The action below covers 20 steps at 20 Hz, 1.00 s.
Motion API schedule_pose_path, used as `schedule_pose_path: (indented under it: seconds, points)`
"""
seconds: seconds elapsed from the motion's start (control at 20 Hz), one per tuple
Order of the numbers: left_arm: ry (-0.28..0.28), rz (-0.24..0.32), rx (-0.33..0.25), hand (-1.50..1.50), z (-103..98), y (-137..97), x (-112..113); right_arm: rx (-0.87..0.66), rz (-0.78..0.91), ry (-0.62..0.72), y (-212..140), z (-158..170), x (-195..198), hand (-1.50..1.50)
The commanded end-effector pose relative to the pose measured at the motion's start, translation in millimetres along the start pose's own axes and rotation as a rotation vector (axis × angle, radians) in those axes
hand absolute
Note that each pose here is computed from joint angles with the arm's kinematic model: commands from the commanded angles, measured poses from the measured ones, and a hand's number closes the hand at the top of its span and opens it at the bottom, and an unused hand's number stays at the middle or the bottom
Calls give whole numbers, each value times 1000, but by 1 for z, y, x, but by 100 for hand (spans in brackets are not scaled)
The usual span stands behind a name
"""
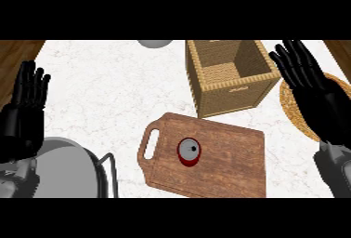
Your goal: Pick the can from the cutting board and place it in the basket
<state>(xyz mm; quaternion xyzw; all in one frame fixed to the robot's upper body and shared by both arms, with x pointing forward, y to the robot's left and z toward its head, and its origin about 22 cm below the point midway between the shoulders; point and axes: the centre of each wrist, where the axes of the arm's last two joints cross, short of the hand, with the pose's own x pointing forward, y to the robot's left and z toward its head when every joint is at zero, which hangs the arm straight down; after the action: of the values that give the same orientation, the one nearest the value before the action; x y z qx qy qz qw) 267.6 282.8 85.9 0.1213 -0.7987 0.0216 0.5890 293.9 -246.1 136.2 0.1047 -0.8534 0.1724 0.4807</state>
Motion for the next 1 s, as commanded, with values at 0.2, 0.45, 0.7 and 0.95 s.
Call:
schedule_pose_path:
  seconds: [0.2,0.45,0.7,0.95]
  points:
    - [605,-24,-140,0,74,0,-85,-21,-245,53,72,-28,-18,150]
    - [786,-72,-215,0,98,0,-106,240,-173,65,176,-34,-26,150]
    - [828,-68,-185,0,97,2,-108,183,68,184,220,-38,-25,-150]
    - [830,-80,-151,0,98,15,-107,129,588,292,163,-57,-34,-150]
